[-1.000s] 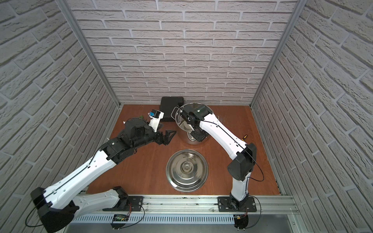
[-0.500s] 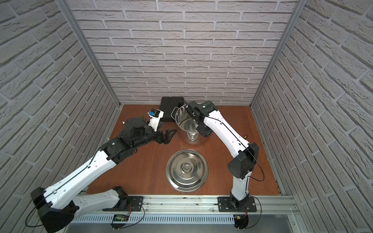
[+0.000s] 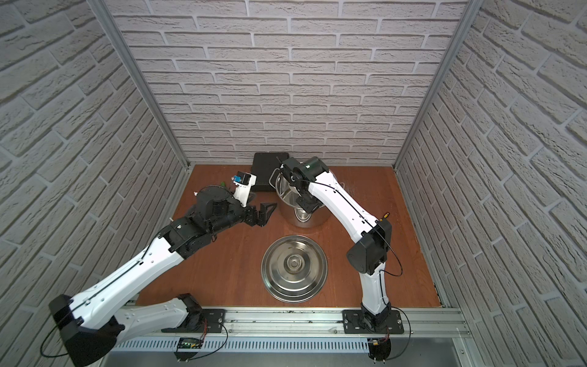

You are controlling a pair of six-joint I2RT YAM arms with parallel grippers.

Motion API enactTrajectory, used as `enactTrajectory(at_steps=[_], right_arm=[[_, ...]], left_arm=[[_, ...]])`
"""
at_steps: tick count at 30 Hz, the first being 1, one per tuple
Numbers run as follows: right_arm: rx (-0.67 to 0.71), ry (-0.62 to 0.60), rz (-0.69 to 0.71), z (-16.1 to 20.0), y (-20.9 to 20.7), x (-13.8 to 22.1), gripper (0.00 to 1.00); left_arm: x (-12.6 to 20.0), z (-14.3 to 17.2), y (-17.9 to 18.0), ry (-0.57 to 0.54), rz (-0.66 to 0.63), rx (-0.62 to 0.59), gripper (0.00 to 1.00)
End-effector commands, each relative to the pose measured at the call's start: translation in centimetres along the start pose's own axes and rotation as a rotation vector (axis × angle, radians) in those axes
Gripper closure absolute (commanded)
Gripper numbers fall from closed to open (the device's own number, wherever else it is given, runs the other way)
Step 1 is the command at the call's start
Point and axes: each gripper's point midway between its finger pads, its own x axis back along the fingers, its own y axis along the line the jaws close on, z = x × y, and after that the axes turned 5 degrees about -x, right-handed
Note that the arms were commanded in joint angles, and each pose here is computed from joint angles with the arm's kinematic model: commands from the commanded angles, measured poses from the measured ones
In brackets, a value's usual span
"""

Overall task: Stir the soup with a spoon
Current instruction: Stir the soup in the pan with a stick.

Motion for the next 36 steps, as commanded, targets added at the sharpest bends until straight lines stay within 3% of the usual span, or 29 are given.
enactTrajectory(at_steps=[1, 12, 20, 29, 36], right_arm=[[-0.004, -0.012, -0.013, 0.6, 0.5, 1.1, 0.98], [-0.026, 0.029, 0.052, 6.1, -1.4, 2.1, 0.98], [-0.065, 0.075, 0.114, 8.1, -3.7, 1.3, 0.98], [-0.094, 0.053, 0.158, 3.5, -5.1, 0.8, 0.98], [-0.045, 0.05, 0.074, 0.2, -1.0, -0.3, 0.98]], left_arm=[[0.1, -1.0, 0.1, -0.054, -0.015, 0.005, 0.02], [0.2, -1.2, 0.5, -0.07, -0.033, -0.02, 0.02], [0.3, -1.3, 0.1, -0.075, -0.007, -0.02, 0.02], [1.7, -1.2, 0.0, -0.081, 0.001, -0.018, 0.02], [2.6, -1.0, 0.1, -0.085, -0.007, -0.018, 0.02]])
